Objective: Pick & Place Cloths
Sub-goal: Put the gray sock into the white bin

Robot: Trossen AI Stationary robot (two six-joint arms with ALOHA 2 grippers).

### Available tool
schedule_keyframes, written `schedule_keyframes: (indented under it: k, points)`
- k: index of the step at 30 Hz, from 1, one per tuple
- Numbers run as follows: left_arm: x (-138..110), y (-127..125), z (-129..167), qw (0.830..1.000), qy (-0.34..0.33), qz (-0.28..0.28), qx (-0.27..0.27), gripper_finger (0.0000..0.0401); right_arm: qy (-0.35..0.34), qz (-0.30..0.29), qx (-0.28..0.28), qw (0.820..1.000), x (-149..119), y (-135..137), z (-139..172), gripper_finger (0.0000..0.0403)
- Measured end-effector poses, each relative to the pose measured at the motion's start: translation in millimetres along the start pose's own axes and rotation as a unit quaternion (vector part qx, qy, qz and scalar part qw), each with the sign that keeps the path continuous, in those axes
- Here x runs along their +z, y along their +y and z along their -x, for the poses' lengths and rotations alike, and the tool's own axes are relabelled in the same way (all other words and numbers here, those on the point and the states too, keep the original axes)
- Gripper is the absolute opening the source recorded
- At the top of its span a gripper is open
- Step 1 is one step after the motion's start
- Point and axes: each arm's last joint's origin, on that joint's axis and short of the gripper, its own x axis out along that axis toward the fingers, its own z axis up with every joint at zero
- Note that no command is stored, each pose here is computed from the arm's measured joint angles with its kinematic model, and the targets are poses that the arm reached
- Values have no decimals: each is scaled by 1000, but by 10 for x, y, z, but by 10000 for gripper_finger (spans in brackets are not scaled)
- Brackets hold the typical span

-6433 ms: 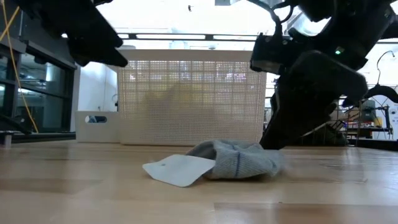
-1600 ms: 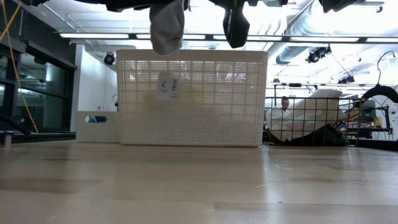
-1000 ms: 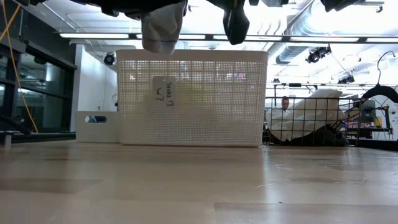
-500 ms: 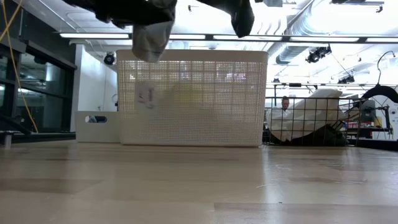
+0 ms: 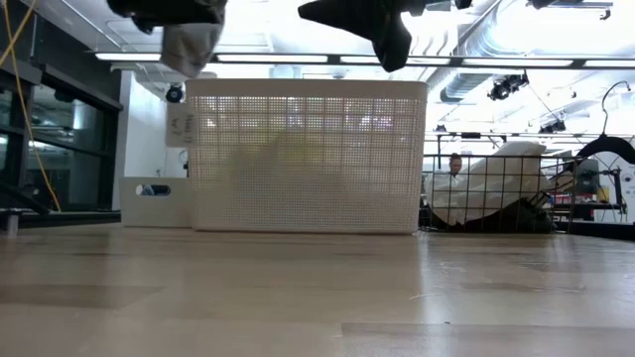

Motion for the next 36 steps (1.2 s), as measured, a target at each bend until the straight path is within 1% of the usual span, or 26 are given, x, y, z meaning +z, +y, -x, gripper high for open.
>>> schedule_keyframes:
  k: [4, 9, 16, 22, 26, 32, 36]
  points:
    - [-22, 186, 170, 999, 18, 19, 24, 6, 10, -5, -4, 1000, -23, -8, 0, 180]
    - [-125, 413, 357, 994, 46, 37, 90, 6, 13, -6, -4, 1000, -29, -6, 1, 180]
    - [-181, 621, 522, 981, 33, 63, 179, 6, 18, -17, -4, 1000, -41, 3, 6, 180]
    - [-219, 665, 537, 963, 20, 26, 269, 8, 17, -28, -6, 999, -40, 1, 5, 180]
    - [-256, 744, 524, 943, 22, 8, 332, 8, 20, -36, -7, 999, -48, -1, 5, 180]
    - [-352, 973, 434, 918, 91, 16, 386, 5, 22, -40, -8, 999, -52, -3, 6, 180]
    - [-382, 1127, 376, 903, 138, 25, 406, 5, 22, -40, -10, 999, -50, -13, 2, 180]
